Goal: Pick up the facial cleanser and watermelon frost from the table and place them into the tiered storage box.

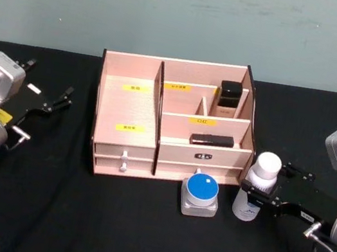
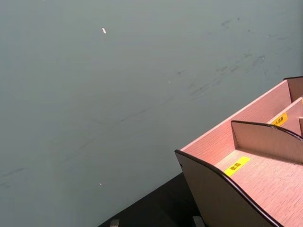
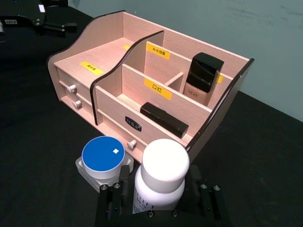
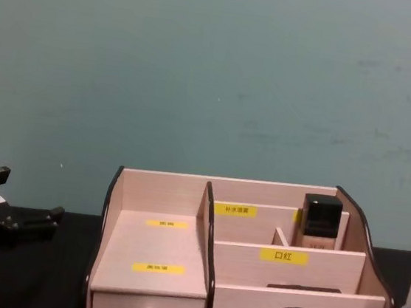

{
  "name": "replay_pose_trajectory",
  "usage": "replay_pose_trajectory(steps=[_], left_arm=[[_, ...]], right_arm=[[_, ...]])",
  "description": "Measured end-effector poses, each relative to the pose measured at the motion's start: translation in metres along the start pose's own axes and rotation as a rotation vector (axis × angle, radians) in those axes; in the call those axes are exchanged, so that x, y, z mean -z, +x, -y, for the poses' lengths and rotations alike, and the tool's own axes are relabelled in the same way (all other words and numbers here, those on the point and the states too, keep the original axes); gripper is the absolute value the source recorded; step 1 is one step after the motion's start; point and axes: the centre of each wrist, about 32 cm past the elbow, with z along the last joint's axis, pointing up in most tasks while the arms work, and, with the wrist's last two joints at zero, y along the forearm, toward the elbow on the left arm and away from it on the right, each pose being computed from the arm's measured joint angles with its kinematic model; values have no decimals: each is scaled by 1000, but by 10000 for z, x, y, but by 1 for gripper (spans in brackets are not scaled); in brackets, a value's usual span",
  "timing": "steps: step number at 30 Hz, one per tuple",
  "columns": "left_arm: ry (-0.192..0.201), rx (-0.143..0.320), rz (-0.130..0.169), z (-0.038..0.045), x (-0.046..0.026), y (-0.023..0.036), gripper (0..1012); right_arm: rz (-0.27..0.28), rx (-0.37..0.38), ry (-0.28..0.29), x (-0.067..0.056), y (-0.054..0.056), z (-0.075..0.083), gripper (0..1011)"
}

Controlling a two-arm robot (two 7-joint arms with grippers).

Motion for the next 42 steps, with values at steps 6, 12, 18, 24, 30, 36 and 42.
replay_pose_trajectory(steps=[6, 12, 18, 24, 30, 36, 42], left_arm=[[0, 0, 0, 0, 0, 0, 1001], [0, 0, 0, 0, 0, 0, 1001], [0, 0, 0, 0, 0, 0, 1001], [0, 0, 0, 0, 0, 0, 1001], [0, 0, 0, 0, 0, 0, 1001], [0, 0, 0, 0, 0, 0, 1001], [0, 0, 0, 0, 0, 0, 1001]], right_arm=[[0, 0, 0, -1, 0, 2, 615], [-1, 1, 0, -1, 1, 3, 593], [-1, 1, 1, -2, 1, 3, 593], [-4, 9, 2, -8, 10, 21, 593], [18, -3, 25, -111, -9, 123, 593], [54, -30, 64, -296, -55, 253, 593], [71, -55, 104, -482, -92, 326, 593]])
